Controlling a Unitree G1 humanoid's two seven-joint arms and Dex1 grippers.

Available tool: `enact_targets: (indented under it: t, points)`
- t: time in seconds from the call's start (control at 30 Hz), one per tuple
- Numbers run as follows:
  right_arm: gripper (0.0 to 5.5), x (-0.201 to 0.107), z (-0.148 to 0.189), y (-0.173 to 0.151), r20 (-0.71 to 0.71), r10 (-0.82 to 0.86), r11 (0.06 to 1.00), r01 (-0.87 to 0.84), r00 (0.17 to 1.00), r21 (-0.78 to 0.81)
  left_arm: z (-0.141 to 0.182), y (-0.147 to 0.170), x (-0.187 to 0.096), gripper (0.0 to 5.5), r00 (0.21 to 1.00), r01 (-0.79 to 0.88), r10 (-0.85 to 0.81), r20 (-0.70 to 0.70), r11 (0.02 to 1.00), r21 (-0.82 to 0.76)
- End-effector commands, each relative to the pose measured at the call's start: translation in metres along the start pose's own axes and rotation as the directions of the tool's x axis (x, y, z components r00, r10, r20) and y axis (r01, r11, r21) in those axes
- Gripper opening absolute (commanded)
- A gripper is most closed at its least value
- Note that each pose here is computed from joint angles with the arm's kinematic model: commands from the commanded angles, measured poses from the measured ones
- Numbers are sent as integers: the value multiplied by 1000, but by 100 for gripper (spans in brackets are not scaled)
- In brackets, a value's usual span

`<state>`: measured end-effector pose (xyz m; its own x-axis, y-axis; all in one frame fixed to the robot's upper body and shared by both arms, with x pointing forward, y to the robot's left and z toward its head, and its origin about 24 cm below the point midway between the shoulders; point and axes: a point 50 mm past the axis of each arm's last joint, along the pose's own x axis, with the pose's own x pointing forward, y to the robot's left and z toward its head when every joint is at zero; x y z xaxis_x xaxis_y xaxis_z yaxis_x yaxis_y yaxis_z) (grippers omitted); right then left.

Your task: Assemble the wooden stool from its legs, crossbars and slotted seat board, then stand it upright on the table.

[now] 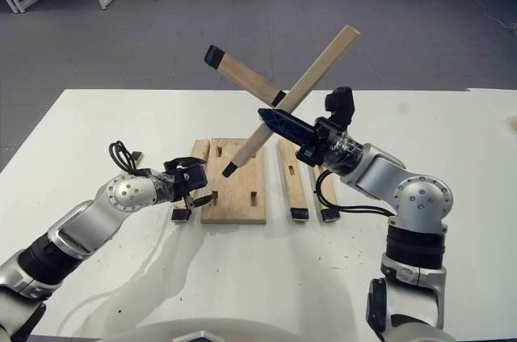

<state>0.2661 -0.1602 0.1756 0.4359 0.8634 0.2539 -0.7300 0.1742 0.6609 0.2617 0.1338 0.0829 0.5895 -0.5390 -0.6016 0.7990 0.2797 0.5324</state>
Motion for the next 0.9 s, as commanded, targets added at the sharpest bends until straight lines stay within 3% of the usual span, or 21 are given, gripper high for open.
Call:
enact_targets:
  t: [0.03, 0.2, 0.43, 0.6, 0.9]
  points:
    - [204, 1, 3, 2, 28, -6, 1000, 7, 1000, -30, -5, 1, -1, 429, 998, 29, -25, -52, 997, 78]
    - [204, 2, 4, 0, 37, -21, 999, 22, 999, -37, -2, -8, 2, 429, 998, 62, -60, -35, 997, 49]
    - [204, 2, -1, -2, 34, -37, 999, 38, 999, -32, 19, 6, -2, 429, 1000, 9, -11, 29, 999, 49]
    - [204, 2, 1, -3, 35, -40, 999, 41, 999, -34, 1, -13, -2, 429, 993, 105, -102, -60, 993, 49]
    - [204, 2, 2, -11, 21, -95, 993, 96, 995, -66, -14, -50, -7, 429, 963, 254, -250, -97, 967, 24]
